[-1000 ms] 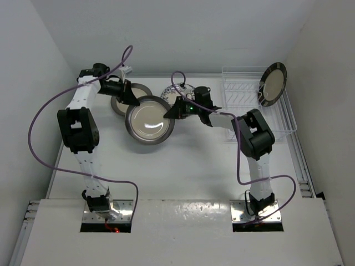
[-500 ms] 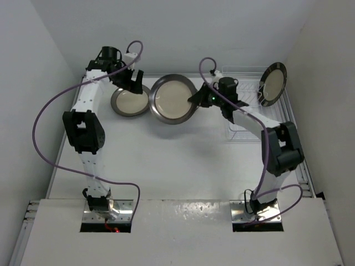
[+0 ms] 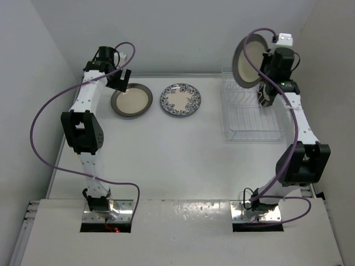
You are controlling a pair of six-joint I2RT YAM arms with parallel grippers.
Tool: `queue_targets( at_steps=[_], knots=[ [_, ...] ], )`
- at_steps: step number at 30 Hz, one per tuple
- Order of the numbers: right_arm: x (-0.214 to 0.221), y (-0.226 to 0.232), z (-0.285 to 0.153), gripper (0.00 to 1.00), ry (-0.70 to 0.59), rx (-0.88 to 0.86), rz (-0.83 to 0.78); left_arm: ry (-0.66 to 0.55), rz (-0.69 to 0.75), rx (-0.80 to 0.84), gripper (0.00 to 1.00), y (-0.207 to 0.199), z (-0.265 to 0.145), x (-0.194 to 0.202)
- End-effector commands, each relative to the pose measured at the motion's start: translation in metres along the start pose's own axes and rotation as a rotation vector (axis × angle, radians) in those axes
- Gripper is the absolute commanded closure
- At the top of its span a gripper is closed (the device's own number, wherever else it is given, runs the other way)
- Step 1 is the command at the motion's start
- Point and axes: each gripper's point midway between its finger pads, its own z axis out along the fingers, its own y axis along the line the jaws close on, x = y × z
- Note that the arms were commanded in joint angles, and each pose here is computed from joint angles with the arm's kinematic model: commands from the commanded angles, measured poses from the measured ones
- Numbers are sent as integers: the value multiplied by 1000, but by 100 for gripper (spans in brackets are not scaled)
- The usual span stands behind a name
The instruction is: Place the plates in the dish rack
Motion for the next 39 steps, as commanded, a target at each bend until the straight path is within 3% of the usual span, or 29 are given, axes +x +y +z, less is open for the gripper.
queue_targets(
  at_steps=[1,5,11,28,39],
  knots=[
    [-92,-56,-21,100,-243,178,-34,-47,-18,-48,0,11,-16,-12],
    [-96,-100,-18,100,-235,293,-90,-28,-15,-42,0,9,-12,-5],
    [-73,-129,6,100,-173,347,-144,-10,-4,-38,0,7,-6,0],
    [-28,-131,44,100,-95,336,-89,6,48,-39,0,-8,-3,1],
    [21,-107,56,100,-26,350,-111,20,58,-55,0,-5,-1,5]
  ],
)
